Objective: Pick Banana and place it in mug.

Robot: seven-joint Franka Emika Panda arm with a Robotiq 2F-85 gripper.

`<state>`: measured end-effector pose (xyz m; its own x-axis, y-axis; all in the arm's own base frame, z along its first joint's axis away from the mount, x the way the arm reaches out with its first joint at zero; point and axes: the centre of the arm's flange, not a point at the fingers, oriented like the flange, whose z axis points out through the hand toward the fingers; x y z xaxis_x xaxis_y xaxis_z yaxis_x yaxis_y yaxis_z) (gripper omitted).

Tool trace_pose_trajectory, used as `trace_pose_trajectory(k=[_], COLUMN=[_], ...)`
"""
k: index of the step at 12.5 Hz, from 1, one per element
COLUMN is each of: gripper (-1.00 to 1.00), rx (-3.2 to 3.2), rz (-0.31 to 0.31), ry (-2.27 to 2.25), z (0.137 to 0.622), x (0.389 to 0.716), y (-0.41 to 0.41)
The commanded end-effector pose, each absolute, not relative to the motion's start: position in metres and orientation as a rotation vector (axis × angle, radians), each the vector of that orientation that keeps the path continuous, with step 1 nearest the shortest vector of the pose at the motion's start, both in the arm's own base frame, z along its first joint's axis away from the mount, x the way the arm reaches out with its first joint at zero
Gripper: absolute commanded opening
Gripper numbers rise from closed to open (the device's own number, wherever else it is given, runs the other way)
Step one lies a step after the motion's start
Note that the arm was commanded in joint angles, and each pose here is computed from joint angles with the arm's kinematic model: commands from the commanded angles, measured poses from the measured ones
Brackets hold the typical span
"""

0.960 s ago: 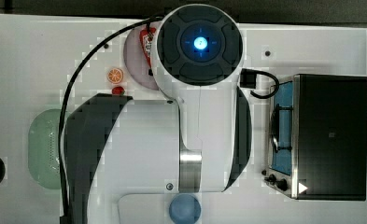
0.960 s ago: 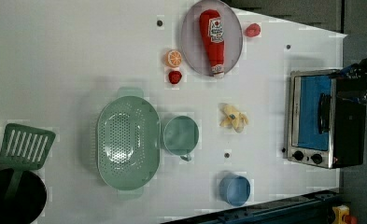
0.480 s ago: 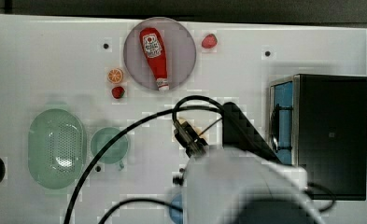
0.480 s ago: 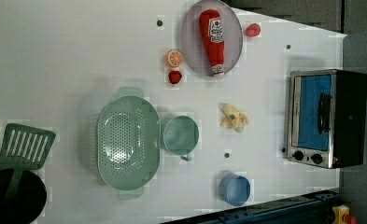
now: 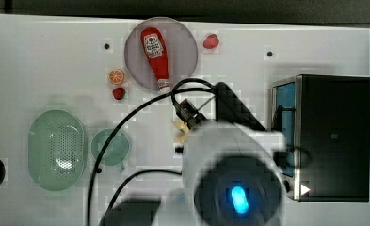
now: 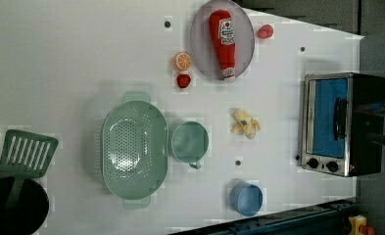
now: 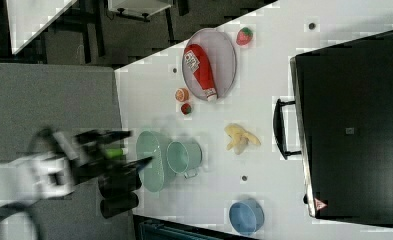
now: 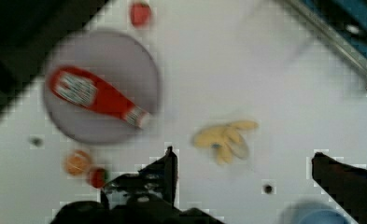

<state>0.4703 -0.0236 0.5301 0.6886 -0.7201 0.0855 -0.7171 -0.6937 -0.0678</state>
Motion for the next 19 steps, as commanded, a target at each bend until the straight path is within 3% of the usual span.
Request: trace_pose_trajectory(k=[1, 7, 11, 13, 16, 18, 19], gripper=[1.0, 1.0, 1.0, 1.0, 1.0, 1.0, 1.0], rx=[-3.036, -3.153, -3.158, -3.162, -3.17, -3.168, -3.169], rz=[0.042, 0.12, 0.217, 0.205, 0.123, 0.149, 0.125], ry=[0.885, 0.238, 0.127, 0.126, 0.119, 0.108, 0.107], z=[0.418, 0.293, 0.222, 0.192, 0.163, 0.148, 0.145], x=[0.478, 0.487, 0.484, 0.483, 0.485, 0.48, 0.48], y=[-0.022, -0.029, -0.032, -0.033, -0.032, -0.029, -0.029])
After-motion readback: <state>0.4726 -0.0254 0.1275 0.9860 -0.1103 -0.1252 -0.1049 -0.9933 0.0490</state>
